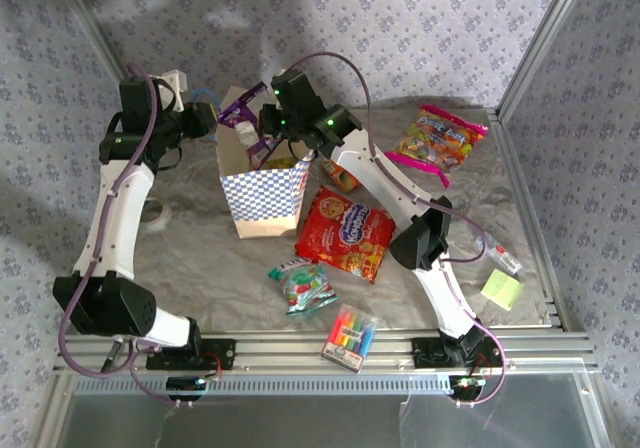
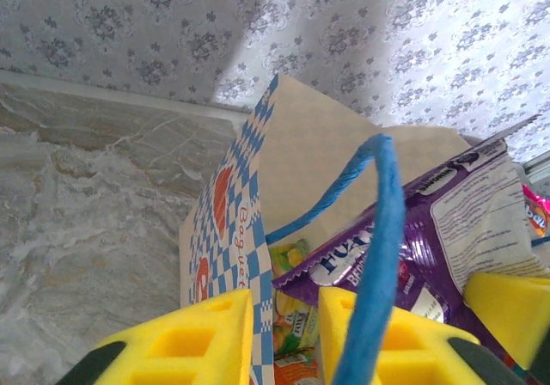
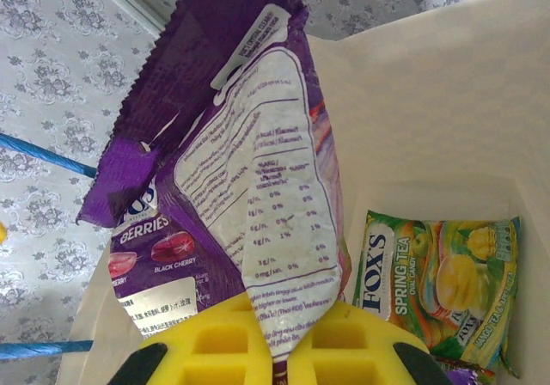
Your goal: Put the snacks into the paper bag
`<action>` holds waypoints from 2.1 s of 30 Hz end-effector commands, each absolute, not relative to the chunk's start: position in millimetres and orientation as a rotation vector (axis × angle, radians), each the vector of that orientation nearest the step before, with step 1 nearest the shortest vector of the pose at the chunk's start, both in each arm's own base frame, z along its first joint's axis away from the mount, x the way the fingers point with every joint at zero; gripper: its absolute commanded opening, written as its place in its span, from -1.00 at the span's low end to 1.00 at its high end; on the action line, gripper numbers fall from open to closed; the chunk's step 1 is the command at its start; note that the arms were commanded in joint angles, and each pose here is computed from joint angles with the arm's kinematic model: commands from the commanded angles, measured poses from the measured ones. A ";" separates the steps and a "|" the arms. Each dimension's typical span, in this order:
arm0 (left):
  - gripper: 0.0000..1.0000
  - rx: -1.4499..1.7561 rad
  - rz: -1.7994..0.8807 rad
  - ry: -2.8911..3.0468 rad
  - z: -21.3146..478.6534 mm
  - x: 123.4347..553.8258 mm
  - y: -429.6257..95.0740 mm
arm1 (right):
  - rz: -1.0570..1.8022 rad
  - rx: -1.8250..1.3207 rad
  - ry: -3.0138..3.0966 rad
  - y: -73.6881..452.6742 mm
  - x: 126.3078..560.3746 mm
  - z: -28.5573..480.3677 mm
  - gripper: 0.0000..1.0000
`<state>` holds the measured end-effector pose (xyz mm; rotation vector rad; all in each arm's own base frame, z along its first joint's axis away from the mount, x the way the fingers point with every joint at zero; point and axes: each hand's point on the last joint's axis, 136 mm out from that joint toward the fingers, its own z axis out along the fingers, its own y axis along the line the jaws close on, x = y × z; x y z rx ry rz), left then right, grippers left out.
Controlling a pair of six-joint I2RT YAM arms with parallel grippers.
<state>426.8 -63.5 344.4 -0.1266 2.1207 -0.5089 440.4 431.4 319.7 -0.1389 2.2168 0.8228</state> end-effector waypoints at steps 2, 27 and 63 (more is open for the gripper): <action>-0.54 -0.148 -0.493 2.052 367.5 427.1 -54.3 | 0.880 -0.129 2.218 440.9 436.1 323.5 -1.00; -0.68 -0.247 -0.454 2.043 359.6 410.6 -31.0 | 0.746 -0.006 2.272 417.8 428.0 318.8 -0.14; -0.70 -0.306 -0.431 2.049 353.6 391.6 -16.8 | 0.879 -0.538 1.947 403.0 343.9 453.2 0.19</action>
